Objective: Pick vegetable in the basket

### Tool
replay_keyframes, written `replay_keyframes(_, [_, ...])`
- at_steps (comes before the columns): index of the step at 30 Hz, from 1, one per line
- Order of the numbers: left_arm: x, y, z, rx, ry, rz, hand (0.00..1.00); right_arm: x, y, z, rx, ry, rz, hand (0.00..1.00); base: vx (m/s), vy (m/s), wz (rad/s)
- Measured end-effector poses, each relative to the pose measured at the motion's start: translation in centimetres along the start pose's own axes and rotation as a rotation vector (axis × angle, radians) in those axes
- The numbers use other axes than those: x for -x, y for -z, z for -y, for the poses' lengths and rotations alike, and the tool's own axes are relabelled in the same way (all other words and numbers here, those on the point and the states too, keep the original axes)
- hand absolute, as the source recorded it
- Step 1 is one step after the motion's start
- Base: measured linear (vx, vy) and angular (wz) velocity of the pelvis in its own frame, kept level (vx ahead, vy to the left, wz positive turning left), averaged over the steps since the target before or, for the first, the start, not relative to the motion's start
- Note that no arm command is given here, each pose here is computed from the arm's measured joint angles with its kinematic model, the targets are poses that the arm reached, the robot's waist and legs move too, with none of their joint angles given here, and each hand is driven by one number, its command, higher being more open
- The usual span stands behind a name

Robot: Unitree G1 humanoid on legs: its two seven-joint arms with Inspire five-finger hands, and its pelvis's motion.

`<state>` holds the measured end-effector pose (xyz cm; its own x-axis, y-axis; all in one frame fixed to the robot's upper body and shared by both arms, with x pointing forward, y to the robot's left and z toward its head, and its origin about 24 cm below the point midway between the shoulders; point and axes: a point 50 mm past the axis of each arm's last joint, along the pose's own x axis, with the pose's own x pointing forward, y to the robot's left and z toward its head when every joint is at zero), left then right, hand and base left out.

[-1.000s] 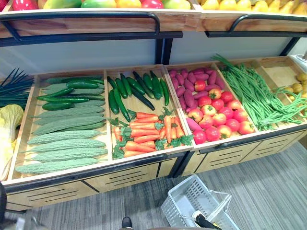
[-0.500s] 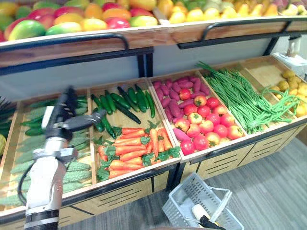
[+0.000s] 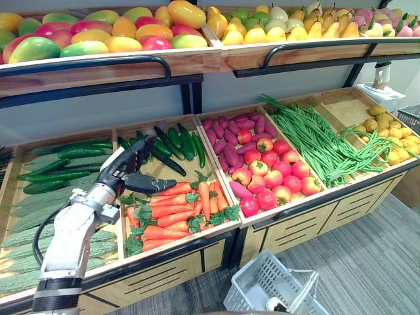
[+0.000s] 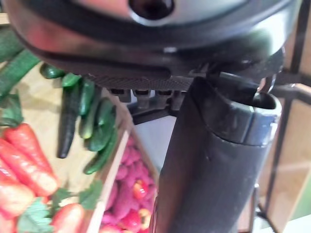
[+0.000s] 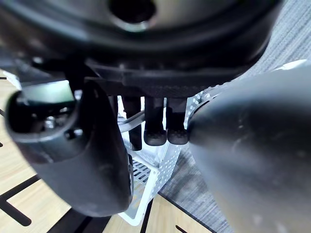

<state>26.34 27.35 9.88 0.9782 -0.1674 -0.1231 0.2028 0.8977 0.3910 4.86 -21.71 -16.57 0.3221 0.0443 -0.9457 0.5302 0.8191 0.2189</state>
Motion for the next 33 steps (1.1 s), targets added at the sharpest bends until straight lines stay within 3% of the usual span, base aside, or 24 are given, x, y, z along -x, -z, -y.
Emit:
replay_keyframes(6, [-0.7, 2.9, -1.1, 0.0, -0.015, -0.175, 1.0, 0.1, 0.1, -0.1, 0.024, -0.005, -0.001, 0.0, -0.03, -0.034, -0.07])
replay_keyframes(15, [-0.8, 4.8, -1.8, -0.025, -0.008, -0.286, 1.0, 0.1, 0.1, 0.0, 0.042, -0.007, -0.004, 0.0, -0.02, -0.038, -0.06])
replay_keyframes(33, [-1.1, 7.7, 1.0, -0.227, 0.119, -0.503, 1.0, 0.4, -0.8, -0.3, 0.067, -0.053, 0.047, 0.0, -0.04, -0.038, -0.11])
